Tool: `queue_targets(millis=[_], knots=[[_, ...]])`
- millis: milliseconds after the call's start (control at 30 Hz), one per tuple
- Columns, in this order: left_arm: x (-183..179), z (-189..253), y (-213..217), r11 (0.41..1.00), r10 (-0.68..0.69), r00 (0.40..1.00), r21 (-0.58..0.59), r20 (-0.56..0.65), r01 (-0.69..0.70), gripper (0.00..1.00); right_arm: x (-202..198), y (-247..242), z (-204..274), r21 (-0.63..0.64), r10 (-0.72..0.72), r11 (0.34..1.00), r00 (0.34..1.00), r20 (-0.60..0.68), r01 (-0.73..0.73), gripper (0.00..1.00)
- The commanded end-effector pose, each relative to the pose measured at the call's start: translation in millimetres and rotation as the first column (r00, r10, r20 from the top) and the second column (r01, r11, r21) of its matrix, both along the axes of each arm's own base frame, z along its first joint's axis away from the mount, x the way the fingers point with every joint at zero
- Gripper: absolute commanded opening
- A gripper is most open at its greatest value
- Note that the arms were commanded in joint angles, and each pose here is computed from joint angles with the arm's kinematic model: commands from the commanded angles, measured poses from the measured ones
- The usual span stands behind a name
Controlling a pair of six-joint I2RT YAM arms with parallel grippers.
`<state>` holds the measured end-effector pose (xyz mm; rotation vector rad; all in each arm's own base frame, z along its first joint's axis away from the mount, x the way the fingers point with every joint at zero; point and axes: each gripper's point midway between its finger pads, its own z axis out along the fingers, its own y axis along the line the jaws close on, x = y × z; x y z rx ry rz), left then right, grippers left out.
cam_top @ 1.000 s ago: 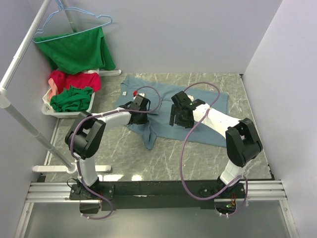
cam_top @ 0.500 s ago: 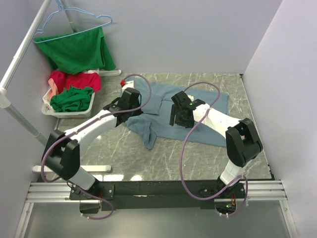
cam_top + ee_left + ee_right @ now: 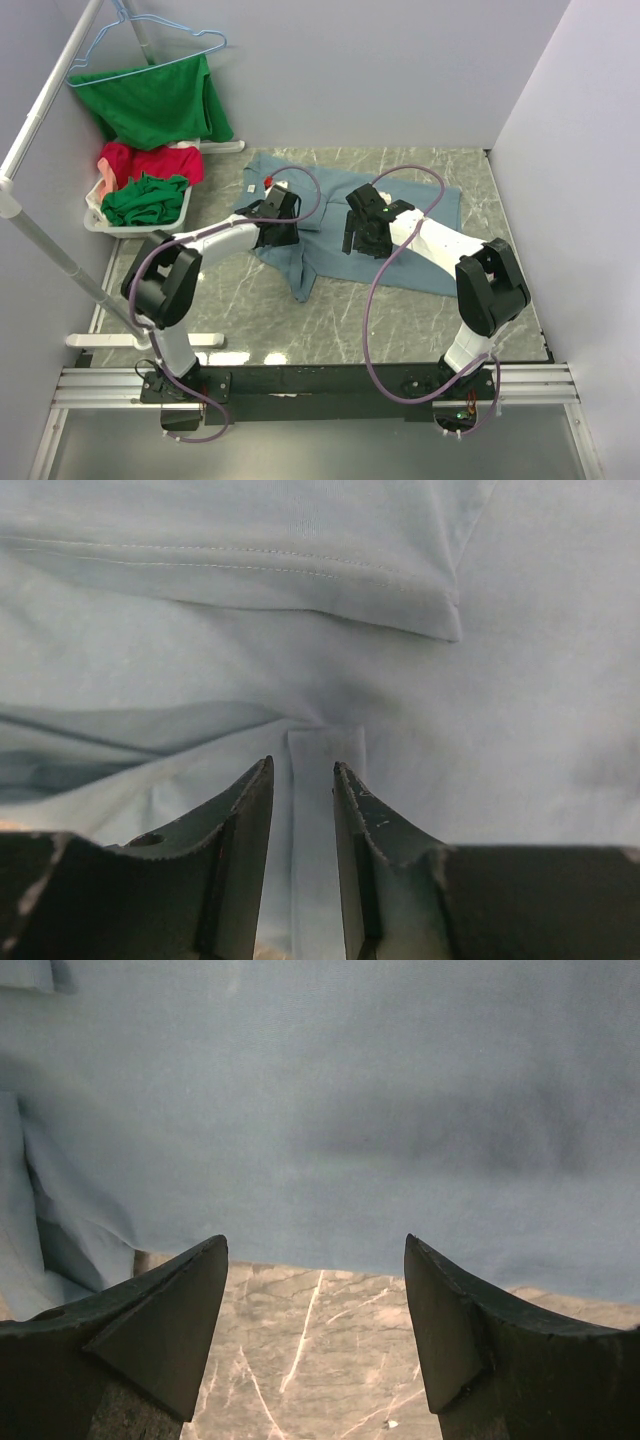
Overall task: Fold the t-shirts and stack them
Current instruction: Fold the tshirt
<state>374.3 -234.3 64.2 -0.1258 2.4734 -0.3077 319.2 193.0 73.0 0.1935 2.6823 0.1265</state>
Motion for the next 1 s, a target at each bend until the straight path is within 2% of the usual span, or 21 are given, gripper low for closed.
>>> queue_targets(millis=[0, 767, 867, 967], knots=[[13.9, 4.8, -15.9, 0.999, -0.021, 1.0, -0.047, 0.021, 0.022, 0.36, 5.0, -0.5, 16.8, 0.0, -0.005, 1.0, 0.999, 0.046, 0.005, 0.78], [15.9, -27.5, -32.8, 0.994, -0.066, 0.997, -0.085, -0.029, 0.064, 0.33, 2.8, -2.9, 16.1, -0.007, -0.007, 1.0, 0.999, 0.043, 0.007, 0.78], [15.4, -28.1, -34.6, 0.994, -0.072, 0.997, -0.089, -0.031, 0.069, 0.27, 2.7, -3.0, 15.7, -0.007, -0.005, 1.0, 0.999, 0.043, 0.006, 0.78], [15.2, -26.8, -31.8, 0.995, -0.06, 0.998, -0.076, -0.036, 0.058, 0.08, 2.7, -2.6, 16.5, -0.005, -0.007, 1.0, 0.999, 0.042, 0.008, 0.78]])
